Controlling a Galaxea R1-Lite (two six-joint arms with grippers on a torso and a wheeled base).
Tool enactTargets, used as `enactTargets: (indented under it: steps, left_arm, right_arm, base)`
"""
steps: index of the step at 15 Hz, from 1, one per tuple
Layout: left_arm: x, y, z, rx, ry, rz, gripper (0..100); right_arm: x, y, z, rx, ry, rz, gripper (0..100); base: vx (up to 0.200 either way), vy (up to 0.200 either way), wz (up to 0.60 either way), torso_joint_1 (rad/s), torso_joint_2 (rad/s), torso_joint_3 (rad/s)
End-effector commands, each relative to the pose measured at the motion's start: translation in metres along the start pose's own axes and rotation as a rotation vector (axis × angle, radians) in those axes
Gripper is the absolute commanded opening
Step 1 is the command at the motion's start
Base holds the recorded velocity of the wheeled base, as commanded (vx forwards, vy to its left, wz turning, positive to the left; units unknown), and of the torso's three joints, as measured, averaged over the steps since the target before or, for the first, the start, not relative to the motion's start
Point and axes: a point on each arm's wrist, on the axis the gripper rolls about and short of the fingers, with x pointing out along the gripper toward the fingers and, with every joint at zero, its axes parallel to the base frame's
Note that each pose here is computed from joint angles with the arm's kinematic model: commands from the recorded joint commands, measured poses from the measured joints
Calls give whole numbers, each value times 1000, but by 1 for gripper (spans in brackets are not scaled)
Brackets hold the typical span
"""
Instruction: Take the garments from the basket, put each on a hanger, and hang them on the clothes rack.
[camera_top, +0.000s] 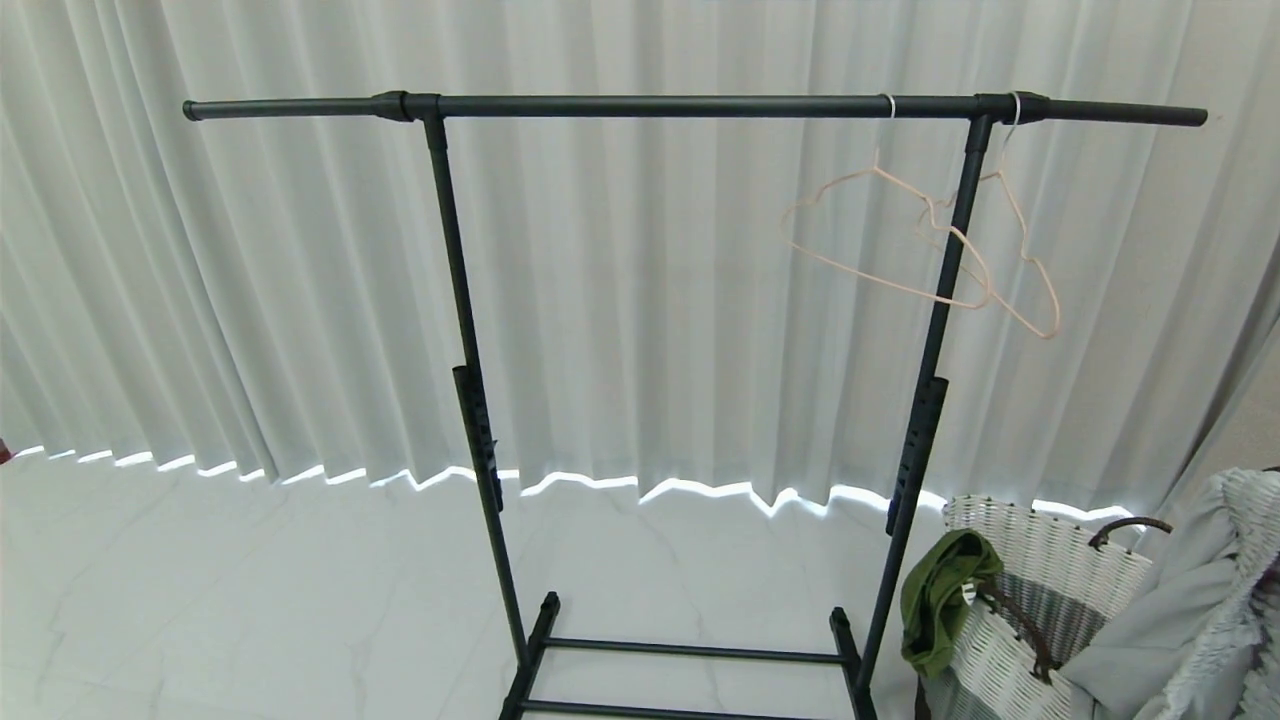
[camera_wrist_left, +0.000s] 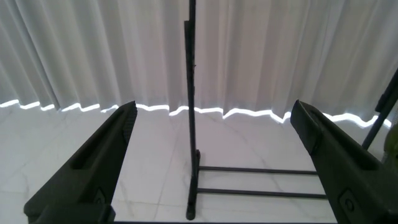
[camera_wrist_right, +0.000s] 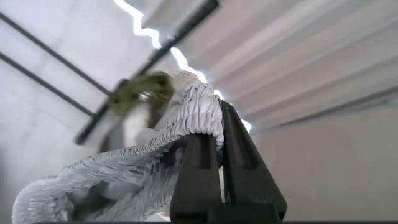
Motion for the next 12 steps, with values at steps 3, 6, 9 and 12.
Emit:
enactTargets:
  steps: [3,6,9,12]
  left_arm:
    - [0,0,0,7,1,-1,100]
    - [0,0,0,70,0,-11,100]
    - [0,0,0,101,0,-11,100]
    - [0,0,0,95,-2,-10,100]
  right_arm:
    - [10,13,25,55,-71,140,0]
    - [14,31,56,117,-141,294,0]
    - [12,52,81,182,-182,431,0]
    - [17,63,84,184,-158,468,0]
  base:
    - [0,0,0,0,0,0]
    - [0,0,0,0,0,0]
    - [0,0,0,0,0,0]
    - [0,0,0,0,0,0]
